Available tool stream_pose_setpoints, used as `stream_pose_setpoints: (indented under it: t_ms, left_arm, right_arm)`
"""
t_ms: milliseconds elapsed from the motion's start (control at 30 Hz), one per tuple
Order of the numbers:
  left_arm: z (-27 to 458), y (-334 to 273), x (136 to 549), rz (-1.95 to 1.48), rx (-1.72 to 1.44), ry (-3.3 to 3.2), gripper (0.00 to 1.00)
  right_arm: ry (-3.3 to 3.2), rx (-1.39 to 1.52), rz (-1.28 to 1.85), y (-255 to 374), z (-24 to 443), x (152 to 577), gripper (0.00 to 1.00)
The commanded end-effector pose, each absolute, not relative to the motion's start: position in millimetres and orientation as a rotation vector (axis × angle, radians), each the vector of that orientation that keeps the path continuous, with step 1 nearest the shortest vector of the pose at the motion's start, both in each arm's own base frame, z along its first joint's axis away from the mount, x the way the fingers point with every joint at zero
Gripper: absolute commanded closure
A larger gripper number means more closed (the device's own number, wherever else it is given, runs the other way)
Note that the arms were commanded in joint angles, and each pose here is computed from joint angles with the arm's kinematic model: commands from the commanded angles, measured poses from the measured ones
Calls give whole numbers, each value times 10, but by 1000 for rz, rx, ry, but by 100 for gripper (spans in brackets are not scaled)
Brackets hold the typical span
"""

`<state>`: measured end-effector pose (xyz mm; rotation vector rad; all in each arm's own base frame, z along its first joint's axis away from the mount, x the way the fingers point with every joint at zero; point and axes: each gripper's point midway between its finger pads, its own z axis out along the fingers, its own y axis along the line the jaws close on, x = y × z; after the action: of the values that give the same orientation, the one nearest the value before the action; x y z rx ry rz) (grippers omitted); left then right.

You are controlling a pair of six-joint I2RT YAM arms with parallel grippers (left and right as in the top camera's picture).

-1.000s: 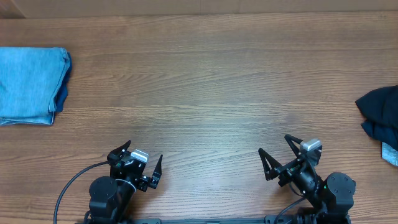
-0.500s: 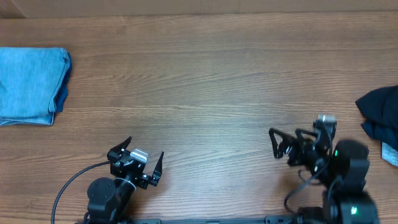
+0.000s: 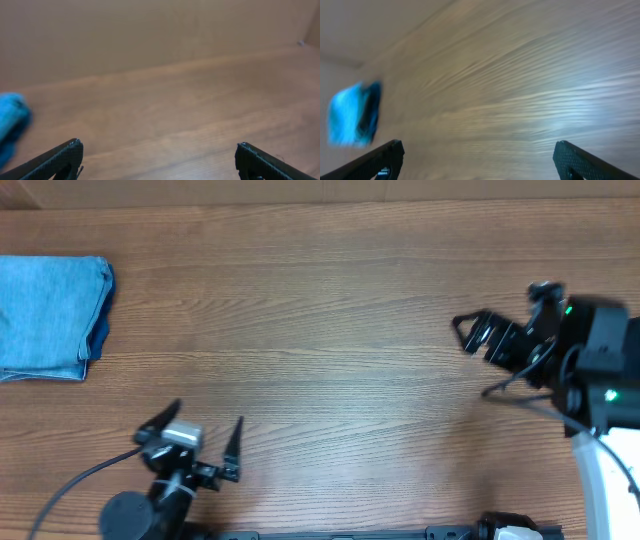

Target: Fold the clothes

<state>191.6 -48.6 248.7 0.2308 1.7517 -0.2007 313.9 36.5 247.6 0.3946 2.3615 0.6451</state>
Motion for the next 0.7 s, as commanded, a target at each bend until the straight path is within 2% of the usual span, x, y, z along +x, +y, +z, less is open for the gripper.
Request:
stream_pose_setpoints:
  t_ms: [0, 133, 267, 400, 500, 667]
  left_arm:
    - [3034, -233, 1924, -86, 107, 1773, 0]
    - [3380, -194, 2047, -36, 114, 1865, 0]
    - [3692, -261, 2228, -43, 157, 1972, 0]
    - [3980, -388, 2376, -103, 206, 2031, 0]
    - [4135, -390, 2498, -87, 217, 2083, 0]
    - [4057, -402, 2642, -68, 246, 2136, 0]
  right_arm:
    - [2337, 723, 283, -416, 2722, 3275, 0]
    - [2301, 923, 157, -940, 2802, 3278, 0]
    - [2232, 1150, 113, -1447, 2695, 3198, 0]
    - [2178, 1375, 71, -1976, 2434, 3083, 0]
    - [2130, 1543, 68, -2376, 2135, 3051, 4]
    - [2080, 1528, 46, -2680, 2018, 3207, 5]
